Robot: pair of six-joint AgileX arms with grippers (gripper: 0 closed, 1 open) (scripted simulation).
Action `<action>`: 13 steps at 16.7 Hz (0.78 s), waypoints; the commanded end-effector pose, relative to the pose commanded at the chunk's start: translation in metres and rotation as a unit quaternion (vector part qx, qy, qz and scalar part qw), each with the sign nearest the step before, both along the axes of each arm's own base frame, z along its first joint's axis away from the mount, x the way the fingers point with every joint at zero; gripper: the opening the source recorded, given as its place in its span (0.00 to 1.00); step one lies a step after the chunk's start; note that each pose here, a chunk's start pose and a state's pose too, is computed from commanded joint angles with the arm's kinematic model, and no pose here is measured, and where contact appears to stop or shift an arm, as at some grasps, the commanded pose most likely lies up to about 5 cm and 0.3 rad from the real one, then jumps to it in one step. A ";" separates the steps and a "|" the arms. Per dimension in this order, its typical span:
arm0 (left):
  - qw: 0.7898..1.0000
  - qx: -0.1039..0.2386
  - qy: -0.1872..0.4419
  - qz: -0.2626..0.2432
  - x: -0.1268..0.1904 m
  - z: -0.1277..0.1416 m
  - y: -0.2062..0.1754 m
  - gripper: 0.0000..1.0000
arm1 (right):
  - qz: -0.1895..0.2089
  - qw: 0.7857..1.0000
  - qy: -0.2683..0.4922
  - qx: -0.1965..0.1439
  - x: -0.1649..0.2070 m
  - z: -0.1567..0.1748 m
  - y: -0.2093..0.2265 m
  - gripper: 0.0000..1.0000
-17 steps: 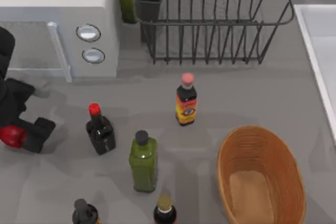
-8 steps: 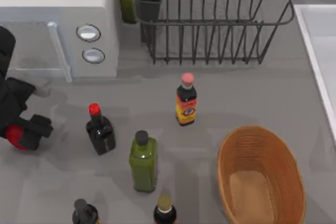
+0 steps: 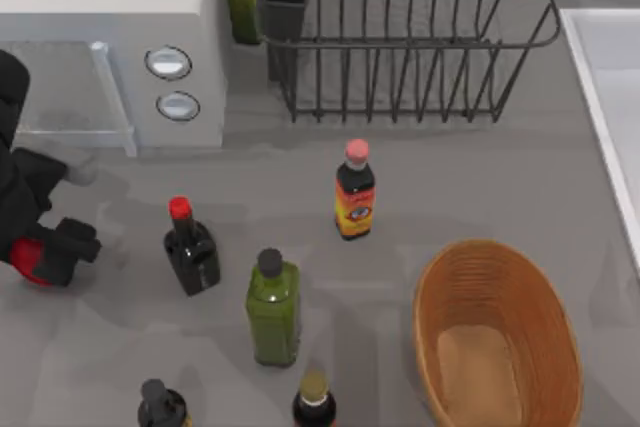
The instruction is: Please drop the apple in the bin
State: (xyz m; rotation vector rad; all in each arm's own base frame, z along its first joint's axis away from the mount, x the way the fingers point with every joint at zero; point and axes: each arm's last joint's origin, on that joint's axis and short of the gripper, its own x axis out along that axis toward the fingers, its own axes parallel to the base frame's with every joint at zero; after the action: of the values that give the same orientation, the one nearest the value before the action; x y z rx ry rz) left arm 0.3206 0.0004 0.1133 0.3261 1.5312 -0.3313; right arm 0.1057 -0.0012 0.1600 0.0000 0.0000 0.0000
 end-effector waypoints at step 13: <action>0.997 0.037 0.058 -0.041 -0.008 0.102 -0.010 0.00 | 0.000 1.000 0.000 0.000 0.000 0.000 0.000 1.00</action>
State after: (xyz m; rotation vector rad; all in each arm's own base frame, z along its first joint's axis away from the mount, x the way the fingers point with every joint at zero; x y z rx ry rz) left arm 0.3123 -0.0094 0.2152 0.4343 1.6506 -0.3644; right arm 0.1057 -0.0012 0.1600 0.0000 0.0000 0.0000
